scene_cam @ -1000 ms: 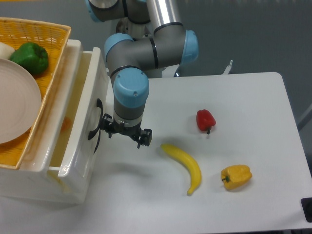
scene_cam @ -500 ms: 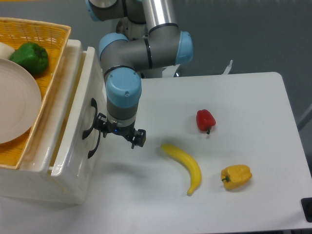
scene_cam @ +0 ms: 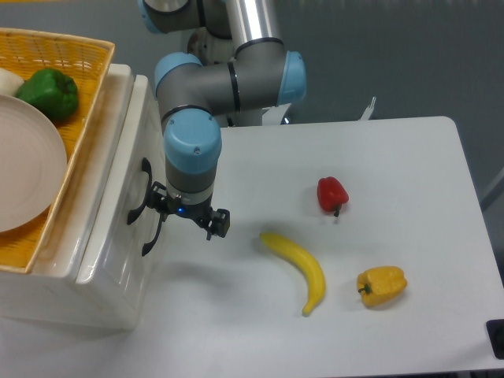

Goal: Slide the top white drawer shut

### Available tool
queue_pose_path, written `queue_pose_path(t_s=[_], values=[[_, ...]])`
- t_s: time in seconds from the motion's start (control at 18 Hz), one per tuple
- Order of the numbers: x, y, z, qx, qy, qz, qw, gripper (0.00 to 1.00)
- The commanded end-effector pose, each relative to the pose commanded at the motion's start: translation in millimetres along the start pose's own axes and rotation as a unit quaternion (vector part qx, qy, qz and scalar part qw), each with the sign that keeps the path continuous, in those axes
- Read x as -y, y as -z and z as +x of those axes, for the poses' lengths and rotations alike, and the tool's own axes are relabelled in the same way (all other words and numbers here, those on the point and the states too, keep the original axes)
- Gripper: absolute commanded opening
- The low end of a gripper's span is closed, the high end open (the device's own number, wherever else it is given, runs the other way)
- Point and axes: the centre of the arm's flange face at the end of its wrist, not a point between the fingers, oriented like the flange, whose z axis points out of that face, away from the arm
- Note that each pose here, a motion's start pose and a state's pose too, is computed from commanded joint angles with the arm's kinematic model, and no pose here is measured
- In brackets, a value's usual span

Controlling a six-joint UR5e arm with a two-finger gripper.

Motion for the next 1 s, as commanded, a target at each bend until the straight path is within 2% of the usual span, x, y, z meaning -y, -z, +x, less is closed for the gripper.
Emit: queue_pose_path(t_s=[0.33,0.67,0.83,1.0], values=[[-1.7,4.2,-3.9,0.003,0.001,0.002,1.0,1.0],[-11.1,23.6,-48.0,0.013,0.029,0.019,0.9993,1.0],[-13.2,40.4,-68.1,0.025,0.014,0.032,0.9991,1.0],[-13.4,54.4,-81.3,0.046,-0.046,0.036,0.9972,1.0]])
